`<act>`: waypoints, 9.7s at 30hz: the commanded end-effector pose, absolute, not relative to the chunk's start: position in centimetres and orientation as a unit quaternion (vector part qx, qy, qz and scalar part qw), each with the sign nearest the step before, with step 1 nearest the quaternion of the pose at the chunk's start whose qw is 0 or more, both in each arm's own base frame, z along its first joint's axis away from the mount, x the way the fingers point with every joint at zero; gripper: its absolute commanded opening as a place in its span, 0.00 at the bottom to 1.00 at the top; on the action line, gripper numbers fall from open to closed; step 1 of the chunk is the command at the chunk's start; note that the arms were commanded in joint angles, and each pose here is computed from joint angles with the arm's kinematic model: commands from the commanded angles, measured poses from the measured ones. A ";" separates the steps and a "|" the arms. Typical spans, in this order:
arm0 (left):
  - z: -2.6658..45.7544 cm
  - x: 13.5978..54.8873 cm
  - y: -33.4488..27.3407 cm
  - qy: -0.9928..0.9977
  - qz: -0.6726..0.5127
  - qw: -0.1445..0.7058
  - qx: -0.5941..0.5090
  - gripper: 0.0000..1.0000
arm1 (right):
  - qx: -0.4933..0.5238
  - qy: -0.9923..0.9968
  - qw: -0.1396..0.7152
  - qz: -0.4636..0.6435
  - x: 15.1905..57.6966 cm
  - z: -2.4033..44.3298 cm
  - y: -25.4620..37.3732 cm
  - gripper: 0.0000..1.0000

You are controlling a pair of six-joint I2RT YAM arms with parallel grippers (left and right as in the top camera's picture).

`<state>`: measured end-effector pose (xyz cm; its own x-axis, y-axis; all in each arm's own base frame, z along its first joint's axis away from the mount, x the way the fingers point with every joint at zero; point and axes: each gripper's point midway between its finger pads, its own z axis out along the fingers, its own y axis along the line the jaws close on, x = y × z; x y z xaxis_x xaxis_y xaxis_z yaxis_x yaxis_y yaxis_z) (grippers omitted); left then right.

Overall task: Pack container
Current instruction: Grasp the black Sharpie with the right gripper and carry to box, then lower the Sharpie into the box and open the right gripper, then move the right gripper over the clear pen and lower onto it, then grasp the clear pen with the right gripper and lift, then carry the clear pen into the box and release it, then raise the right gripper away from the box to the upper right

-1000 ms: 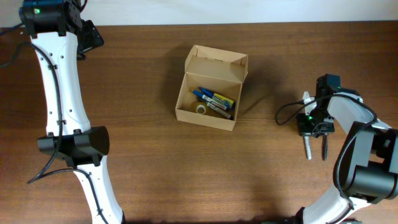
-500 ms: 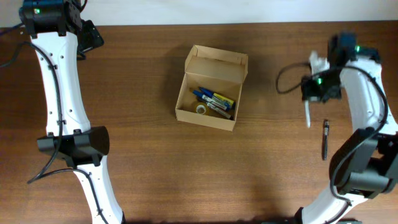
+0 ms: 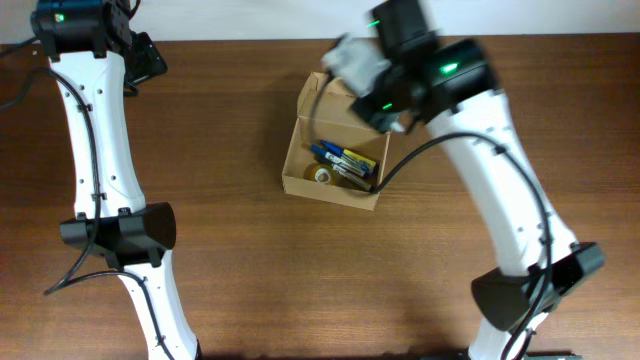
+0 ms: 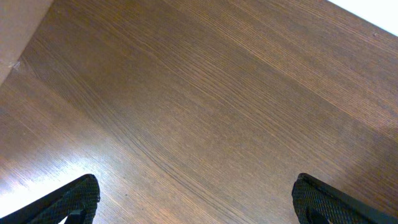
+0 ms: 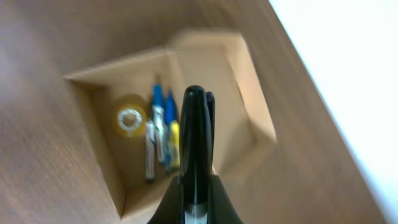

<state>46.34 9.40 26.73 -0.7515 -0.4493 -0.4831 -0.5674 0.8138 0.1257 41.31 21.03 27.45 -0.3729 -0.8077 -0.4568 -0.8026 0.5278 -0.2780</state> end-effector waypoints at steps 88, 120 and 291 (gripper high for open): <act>27.0 46.4 9.8 0.924 0.140 0.226 -0.275 1.00 | 0.187 0.982 -0.002 0.025 27.3 3.7 -13.6 0.53; 27.0 46.4 9.8 0.924 0.140 0.226 -0.275 1.00 | 0.163 0.985 0.027 -0.045 27.6 1.3 -15.8 0.52; 38.9 48.8 2.0 0.903 0.025 0.424 -0.063 1.00 | 0.033 0.883 0.469 0.011 38.9 44.6 -5.1 0.99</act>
